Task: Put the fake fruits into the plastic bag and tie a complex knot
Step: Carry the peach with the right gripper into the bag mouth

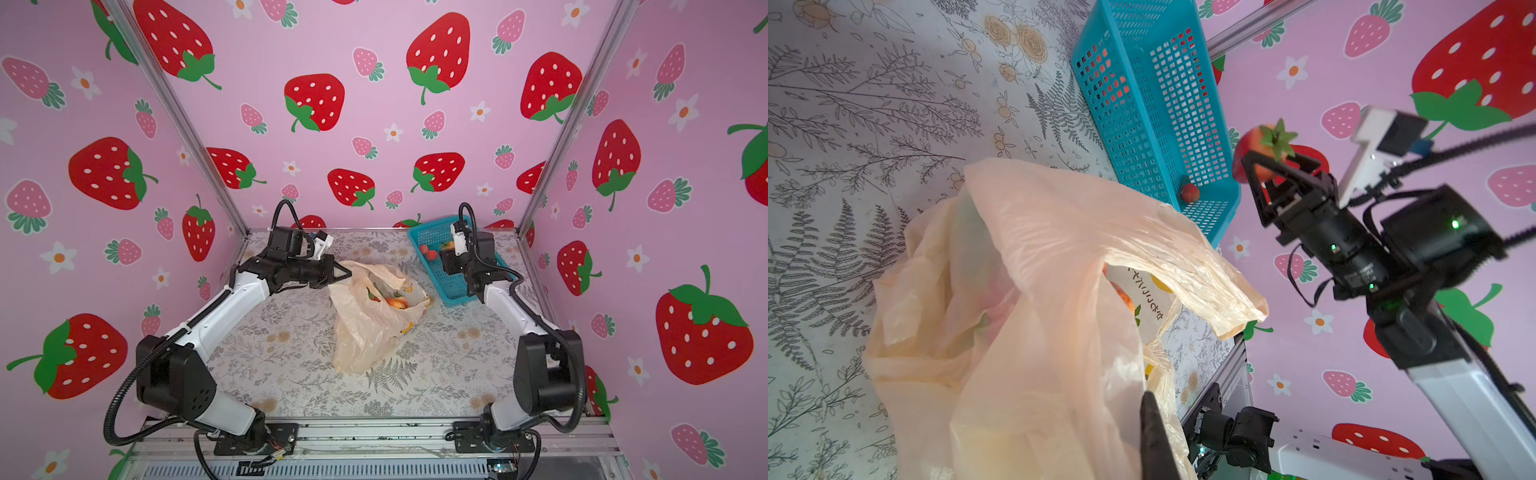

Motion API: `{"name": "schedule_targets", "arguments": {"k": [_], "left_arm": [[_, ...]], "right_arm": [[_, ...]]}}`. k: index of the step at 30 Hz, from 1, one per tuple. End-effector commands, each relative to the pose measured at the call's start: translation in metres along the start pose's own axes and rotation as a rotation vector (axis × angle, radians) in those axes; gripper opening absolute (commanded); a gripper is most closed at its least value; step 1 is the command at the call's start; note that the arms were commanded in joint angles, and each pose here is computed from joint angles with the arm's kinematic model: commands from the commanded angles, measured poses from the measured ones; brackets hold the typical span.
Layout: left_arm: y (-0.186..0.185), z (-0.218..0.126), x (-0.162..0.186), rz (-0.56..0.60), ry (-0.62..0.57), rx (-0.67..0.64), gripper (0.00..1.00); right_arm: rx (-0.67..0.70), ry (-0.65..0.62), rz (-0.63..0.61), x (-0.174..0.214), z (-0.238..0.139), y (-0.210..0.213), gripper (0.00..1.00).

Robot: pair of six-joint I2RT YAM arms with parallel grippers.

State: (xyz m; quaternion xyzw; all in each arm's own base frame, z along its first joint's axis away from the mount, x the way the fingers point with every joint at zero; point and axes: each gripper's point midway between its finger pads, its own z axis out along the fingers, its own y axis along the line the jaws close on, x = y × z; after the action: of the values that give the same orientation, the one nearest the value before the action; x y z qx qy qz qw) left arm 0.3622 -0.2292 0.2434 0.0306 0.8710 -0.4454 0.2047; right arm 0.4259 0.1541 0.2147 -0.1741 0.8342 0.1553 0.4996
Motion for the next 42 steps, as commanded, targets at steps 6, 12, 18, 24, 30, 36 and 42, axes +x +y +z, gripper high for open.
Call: {"name": "schedule_targets", "arguments": {"k": [6, 12, 18, 24, 30, 36, 42], "left_arm": [[-0.006, -0.002, 0.000, 0.012, -0.003, 0.017, 0.00], [-0.005, -0.001, 0.000, 0.011, -0.001, 0.015, 0.00], [-0.007, -0.002, 0.000, 0.016, -0.003, 0.016, 0.00], [-0.008, -0.003, 0.000, 0.018, -0.004, 0.018, 0.00], [-0.008, -0.002, 0.000, 0.018, -0.003, 0.019, 0.00], [-0.009, -0.001, 0.001, 0.014, 0.002, 0.024, 0.00], [-0.010, -0.002, 0.001, 0.018, 0.001, 0.024, 0.00]], "right_arm": [[-0.327, -0.003, 0.079, 0.054, -0.039, 0.096, 0.32], [-0.507, -0.036, -0.003, 0.057, -0.035, 0.146, 0.32], [-0.543, -0.095, 0.025, 0.032, -0.011, 0.163, 0.32], [-0.434, -0.051, 0.124, 0.039, 0.031, 0.156, 0.33], [-0.413, 0.059, 0.181, 0.067, 0.053, 0.165, 0.35], [-0.445, 0.106, 0.195, 0.080, 0.048, 0.175, 0.45], [-0.426, 0.092, 0.180, 0.074, 0.038, 0.172, 0.61]]}}
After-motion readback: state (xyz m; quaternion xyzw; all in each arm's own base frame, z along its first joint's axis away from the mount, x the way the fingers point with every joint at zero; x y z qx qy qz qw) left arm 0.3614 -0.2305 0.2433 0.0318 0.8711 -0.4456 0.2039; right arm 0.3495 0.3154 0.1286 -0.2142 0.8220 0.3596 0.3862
